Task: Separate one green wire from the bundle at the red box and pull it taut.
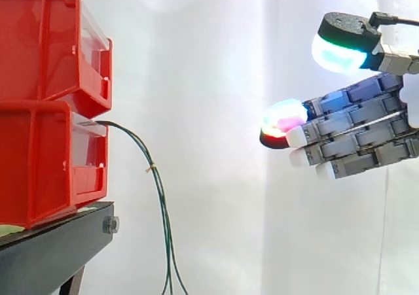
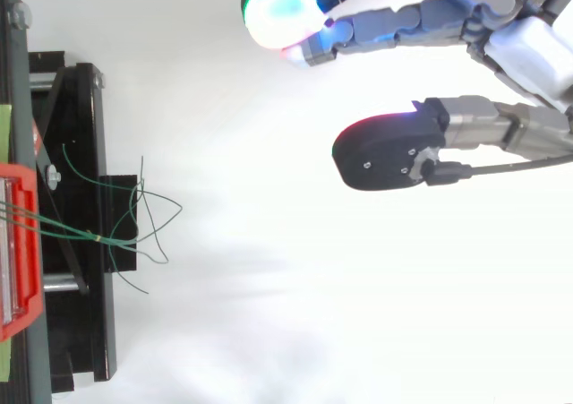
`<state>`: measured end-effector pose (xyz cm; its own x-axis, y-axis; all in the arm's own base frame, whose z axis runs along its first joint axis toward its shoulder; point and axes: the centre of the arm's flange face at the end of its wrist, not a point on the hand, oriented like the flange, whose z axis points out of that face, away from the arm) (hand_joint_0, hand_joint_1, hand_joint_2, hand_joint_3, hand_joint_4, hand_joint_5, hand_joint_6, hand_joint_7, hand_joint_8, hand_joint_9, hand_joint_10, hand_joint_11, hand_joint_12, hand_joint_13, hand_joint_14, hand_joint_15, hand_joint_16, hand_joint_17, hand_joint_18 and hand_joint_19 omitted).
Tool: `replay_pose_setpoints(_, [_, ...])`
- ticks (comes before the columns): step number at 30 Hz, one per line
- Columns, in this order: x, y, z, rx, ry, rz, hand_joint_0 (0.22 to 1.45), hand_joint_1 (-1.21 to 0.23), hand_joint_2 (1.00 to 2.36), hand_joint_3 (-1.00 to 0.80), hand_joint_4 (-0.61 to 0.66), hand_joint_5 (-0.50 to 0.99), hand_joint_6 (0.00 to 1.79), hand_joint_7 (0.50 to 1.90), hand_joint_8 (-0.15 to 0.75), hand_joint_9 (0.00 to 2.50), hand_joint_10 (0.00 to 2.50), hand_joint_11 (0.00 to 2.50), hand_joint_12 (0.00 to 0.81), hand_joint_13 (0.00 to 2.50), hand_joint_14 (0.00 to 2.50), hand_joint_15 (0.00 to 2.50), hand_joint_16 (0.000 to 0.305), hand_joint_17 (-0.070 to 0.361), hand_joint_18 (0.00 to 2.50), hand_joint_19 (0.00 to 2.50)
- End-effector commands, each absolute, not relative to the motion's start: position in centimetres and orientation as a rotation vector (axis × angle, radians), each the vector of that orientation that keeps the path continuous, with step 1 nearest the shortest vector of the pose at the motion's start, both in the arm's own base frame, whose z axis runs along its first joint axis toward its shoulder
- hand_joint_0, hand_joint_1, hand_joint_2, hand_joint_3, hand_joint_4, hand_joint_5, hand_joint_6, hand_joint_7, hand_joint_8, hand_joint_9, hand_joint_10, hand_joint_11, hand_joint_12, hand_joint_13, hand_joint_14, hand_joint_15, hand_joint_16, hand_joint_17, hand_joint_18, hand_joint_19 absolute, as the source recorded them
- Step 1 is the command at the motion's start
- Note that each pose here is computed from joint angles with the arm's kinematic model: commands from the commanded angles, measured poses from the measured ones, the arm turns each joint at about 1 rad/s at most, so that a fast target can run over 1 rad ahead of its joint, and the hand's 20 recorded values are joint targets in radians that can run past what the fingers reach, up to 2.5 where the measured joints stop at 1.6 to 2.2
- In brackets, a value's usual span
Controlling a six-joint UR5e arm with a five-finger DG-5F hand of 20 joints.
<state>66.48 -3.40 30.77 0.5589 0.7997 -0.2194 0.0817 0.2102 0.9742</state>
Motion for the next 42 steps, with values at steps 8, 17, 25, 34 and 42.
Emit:
replay_pose_setpoints(8, [69.5,-1.5,27.1,1.217,0.824,0.689,0.5,-0.67,1.0,-0.5,0.3,-0.2,0.5,0.8,0.293,0.74,0.01,0.19,0.262,0.61,0.0,0.03,0.033,0.074,0.58,0.07])
replay_pose_setpoints(17, [70.9,-0.2,23.6,1.167,0.866,0.677,0.5,-0.66,1.0,-0.5,0.3,-0.2,0.5,0.8,0.297,0.78,0.01,0.21,0.26,0.63,0.0,0.03,0.032,0.072,0.59,0.07])
replay_pose_setpoints(25, [73.8,0.9,17.4,1.198,0.869,0.781,0.5,-0.65,1.0,-0.5,0.3,-0.2,0.5,0.79,0.294,0.79,0.01,0.21,0.261,0.64,0.0,0.03,0.032,0.072,0.6,0.07])
replay_pose_setpoints(34, [74.9,1.4,16.7,1.18,0.878,0.766,0.51,-0.65,1.0,-0.5,0.3,-0.19,0.5,0.8,0.293,0.81,0.01,0.21,0.261,0.64,0.0,0.04,0.032,0.073,0.6,0.08])
replay_pose_setpoints(42, [77.8,2.6,13.5,1.236,0.917,0.886,0.51,-0.65,1.0,-0.5,0.31,-0.17,0.5,0.8,0.298,0.83,0.01,0.22,0.272,0.65,0.0,0.06,0.033,0.075,0.61,0.1])
